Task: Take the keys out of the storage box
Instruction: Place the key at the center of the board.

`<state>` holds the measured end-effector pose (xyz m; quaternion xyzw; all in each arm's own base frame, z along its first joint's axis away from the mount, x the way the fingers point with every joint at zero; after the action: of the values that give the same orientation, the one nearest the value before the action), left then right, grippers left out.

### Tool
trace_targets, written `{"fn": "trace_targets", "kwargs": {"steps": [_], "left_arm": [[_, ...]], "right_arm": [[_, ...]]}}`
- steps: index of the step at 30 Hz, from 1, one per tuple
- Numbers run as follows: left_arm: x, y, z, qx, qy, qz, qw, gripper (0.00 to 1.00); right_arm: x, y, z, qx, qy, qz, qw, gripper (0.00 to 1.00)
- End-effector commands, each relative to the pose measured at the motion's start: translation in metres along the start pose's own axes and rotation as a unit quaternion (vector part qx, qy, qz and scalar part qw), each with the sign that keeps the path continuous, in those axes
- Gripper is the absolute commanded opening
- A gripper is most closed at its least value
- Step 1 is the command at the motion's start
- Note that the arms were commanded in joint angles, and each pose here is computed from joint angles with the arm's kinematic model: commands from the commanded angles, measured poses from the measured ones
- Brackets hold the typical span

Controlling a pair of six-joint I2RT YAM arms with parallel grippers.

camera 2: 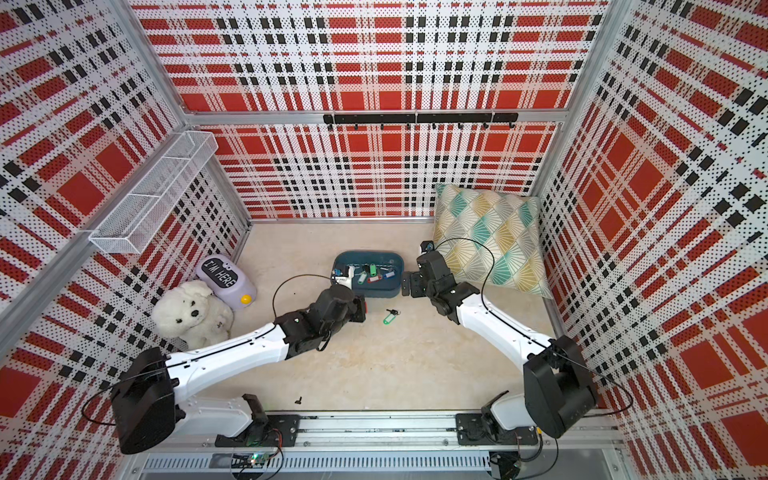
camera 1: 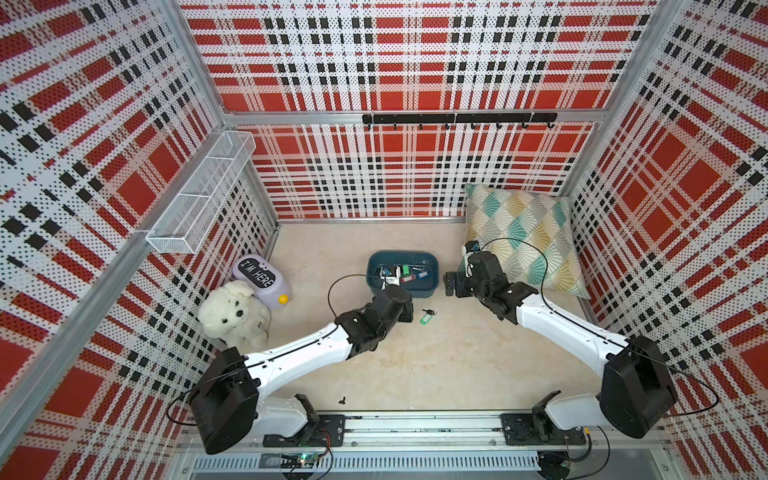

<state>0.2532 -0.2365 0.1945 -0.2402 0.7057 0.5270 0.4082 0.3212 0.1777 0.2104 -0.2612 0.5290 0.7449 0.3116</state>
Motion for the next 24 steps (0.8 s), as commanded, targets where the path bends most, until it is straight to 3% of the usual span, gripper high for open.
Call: {"fn": "trace_targets", "kwargs": {"steps": [1,14,23,24], "left_arm": [[0.014,-0.013,-0.001,-0.007,0.024,0.007,1.0,0.0],[0.054,-0.082,0.009,-0.003,0.02,0.091,0.996,0.0],[0.064,-0.094,0.018,-0.011,0.021,0.11,0.994,0.0],[0.062,-0.093,0.019,-0.012,0.02,0.107,0.994,0.06]], "right_arm": [[0.005,0.008,0.003,0.007,0.0,-0.003,1.0,1.0],[0.019,0.013,-0.008,0.03,-0.002,-0.001,1.0,1.0],[0.022,0.006,-0.01,0.045,0.007,0.01,0.999,1.0],[0.021,0.005,-0.009,0.045,0.008,0.011,0.999,1.0]]}}
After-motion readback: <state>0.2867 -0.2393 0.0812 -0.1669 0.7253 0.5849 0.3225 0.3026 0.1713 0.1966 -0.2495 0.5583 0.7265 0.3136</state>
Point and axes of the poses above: each gripper's point midway between its finger pads, its own y axis back along the fingers, its own z axis along the line the jaws close on, x = y × z, the point moved 6 cm from there along y, back along the fingers, and after that the axes turned 13 degrees about -y, right-handed, at the moved point
